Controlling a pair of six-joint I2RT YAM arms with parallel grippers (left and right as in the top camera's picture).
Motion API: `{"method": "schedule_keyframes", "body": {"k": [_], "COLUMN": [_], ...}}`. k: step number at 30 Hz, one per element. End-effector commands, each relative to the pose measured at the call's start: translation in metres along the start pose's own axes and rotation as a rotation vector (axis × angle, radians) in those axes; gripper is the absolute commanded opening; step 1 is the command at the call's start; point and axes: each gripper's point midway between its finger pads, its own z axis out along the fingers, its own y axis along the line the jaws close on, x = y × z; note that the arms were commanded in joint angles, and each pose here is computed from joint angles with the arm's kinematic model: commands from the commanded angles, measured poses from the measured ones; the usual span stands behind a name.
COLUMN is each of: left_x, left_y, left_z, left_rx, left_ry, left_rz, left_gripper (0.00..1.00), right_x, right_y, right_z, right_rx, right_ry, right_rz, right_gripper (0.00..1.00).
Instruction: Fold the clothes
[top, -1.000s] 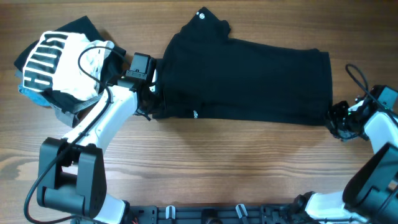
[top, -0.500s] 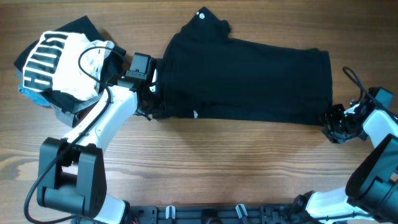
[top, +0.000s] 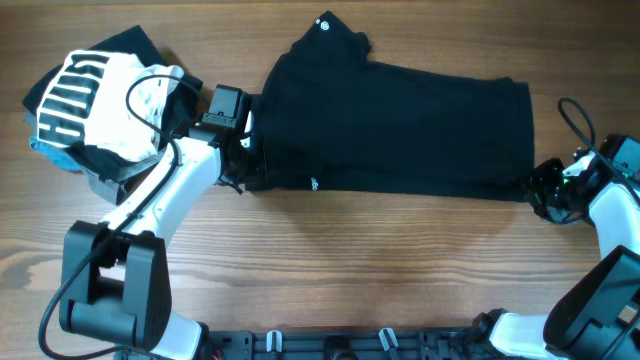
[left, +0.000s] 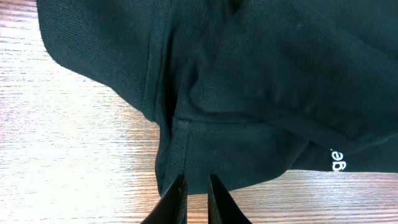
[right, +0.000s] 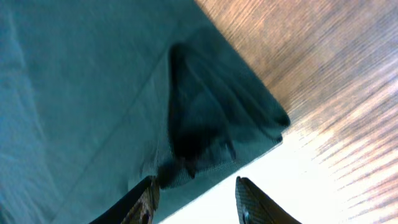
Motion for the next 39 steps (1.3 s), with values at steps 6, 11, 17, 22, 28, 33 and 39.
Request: {"method": "schedule_keyframes", "body": {"k": [6,11,17,22,28,33,39], "left_x": [-0.002,-0.002,-0.002,-0.002,-0.002,-0.003,-0.003], "left_y": [-0.003,-0.003,-0.003,-0.003,-0.003,-0.003,-0.003], "left_z": [0.002,0.002,0.002,0.002,0.002,0.002,0.002], "left_rx": [0.011,0.011,0.011,0.011,0.011,0.012,0.012], "left_ry": [0.006,0.005,0.005,0.005,0.005,0.001,0.002], "left_rz": [0.005,0.005,0.005,0.005,0.005,0.006,0.006], "left_gripper": [0.12,0.12,0.12,0.12,0.12,0.13,0.13], "right_x": [0.003,-0.006,-0.023,-0.046,-0.063,-0.064,-0.017], "right_y": [-0.006,0.004,0.026,0.038,0.055,0.052,0.055], "right_z": [0.023,0.024,0.022,0.017,0.013,0.013,0.017], "right_rx": [0.008,-0.040,-0.151,-0.205,-0.249,-0.227,-0.289], "right_ry": [0.045,0.014,-0.037,-0.122,-0.213,-0.226,-0.016], "right_rz": [0.030,0.022,0.064,0.102,-0.032,-0.096,-0.098], "right_gripper": [0.48,0.29,0.04,0.04,0.60,0.59,0.15]}}
